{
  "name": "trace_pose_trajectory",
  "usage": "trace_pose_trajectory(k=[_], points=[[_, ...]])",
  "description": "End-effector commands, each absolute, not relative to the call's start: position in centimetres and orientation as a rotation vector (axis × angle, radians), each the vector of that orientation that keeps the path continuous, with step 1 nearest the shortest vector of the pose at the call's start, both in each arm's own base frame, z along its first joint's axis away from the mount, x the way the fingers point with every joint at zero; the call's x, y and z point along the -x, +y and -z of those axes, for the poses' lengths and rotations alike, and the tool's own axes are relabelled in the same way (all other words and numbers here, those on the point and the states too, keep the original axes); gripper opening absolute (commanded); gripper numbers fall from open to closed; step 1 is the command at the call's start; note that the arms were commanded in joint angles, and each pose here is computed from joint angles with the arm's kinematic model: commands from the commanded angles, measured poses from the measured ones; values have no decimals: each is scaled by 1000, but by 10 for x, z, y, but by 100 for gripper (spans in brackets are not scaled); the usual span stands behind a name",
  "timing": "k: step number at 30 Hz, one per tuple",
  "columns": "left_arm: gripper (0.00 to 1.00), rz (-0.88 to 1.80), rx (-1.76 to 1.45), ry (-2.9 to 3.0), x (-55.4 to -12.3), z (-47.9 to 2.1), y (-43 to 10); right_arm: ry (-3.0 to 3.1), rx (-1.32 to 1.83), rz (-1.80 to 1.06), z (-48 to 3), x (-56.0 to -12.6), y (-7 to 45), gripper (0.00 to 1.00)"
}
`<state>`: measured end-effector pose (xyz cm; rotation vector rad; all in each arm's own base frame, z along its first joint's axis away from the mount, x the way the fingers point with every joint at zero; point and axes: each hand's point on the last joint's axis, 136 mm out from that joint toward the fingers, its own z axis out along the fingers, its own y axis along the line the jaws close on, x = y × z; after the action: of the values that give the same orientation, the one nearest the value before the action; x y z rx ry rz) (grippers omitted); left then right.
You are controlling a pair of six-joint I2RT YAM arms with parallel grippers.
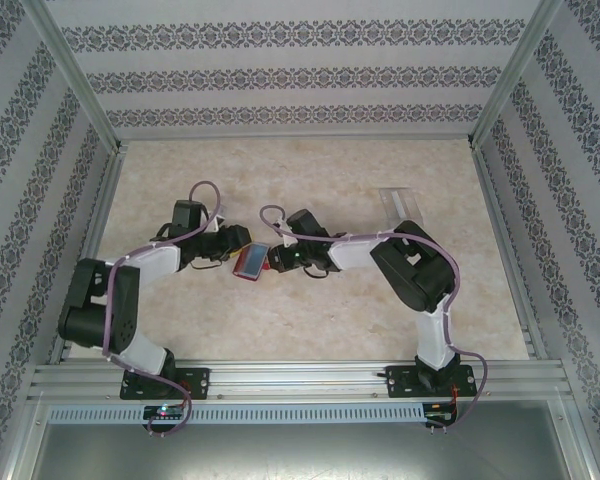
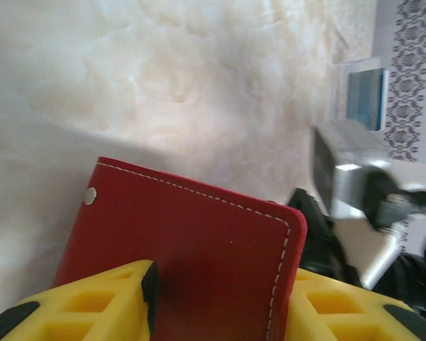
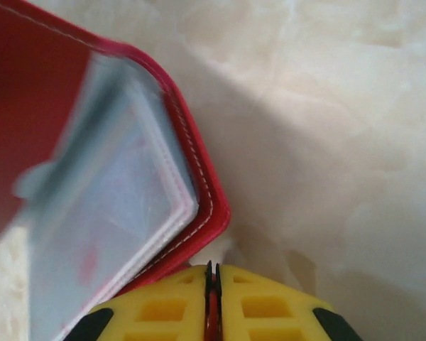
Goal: Put the credit cards into the card holder
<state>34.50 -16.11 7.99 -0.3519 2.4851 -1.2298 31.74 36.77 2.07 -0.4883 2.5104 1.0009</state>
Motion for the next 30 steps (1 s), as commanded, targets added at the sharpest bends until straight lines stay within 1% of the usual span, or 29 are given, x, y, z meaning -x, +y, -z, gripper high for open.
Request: trace_pose_trajectory(k=[1, 3, 5, 7, 9, 10, 14, 15, 19, 21, 23, 26, 28, 30], points=[[45, 1266, 329, 2484, -344, -72, -170, 2490, 351, -1062, -28, -317, 361, 14], [45, 1245, 323, 2506, -344, -67, -170, 2491, 335, -1073, -28, -315, 356, 17], [45, 1236, 309, 2528, -342, -64, -172, 2490, 321, -1098, -30, -312, 355, 17], [48, 1263, 281, 2532, -340, -65, -178, 2484, 310, -1125, -32, -311, 356, 17], [53, 1301, 258, 2518, -338, -71, -185, 2476, 290, -1145, -34, -311, 355, 17], [58, 1307, 255, 2510, -338, -75, -186, 2478, 267, -1146, -35, -312, 354, 16], [95, 1272, 208, 2476, -338, -99, -187, 2462, 252, -1152, -40, -314, 353, 16], [100, 1258, 193, 2462, -339, -105, -186, 2460, 256, -1157, -41, -315, 353, 16], [99, 1170, 195, 2464, -336, -111, -177, 2447, 246, -1161, -45, -319, 350, 16], [100, 1051, 235, 2514, -333, -99, -165, 2447, 242, -1159, -47, -320, 348, 18], [99, 945, 264, 2568, -331, -83, -154, 2480, 216, -1172, -49, -320, 348, 22], [99, 932, 268, 2615, -328, -62, -153, 2465, 221, -1247, -58, -315, 356, 24], [91, 991, 260, 2599, -326, -59, -160, 2458, 231, -1274, -61, -313, 361, 24], [78, 1008, 265, 2577, -326, -60, -162, 2458, 229, -1285, -64, -312, 363, 24]])
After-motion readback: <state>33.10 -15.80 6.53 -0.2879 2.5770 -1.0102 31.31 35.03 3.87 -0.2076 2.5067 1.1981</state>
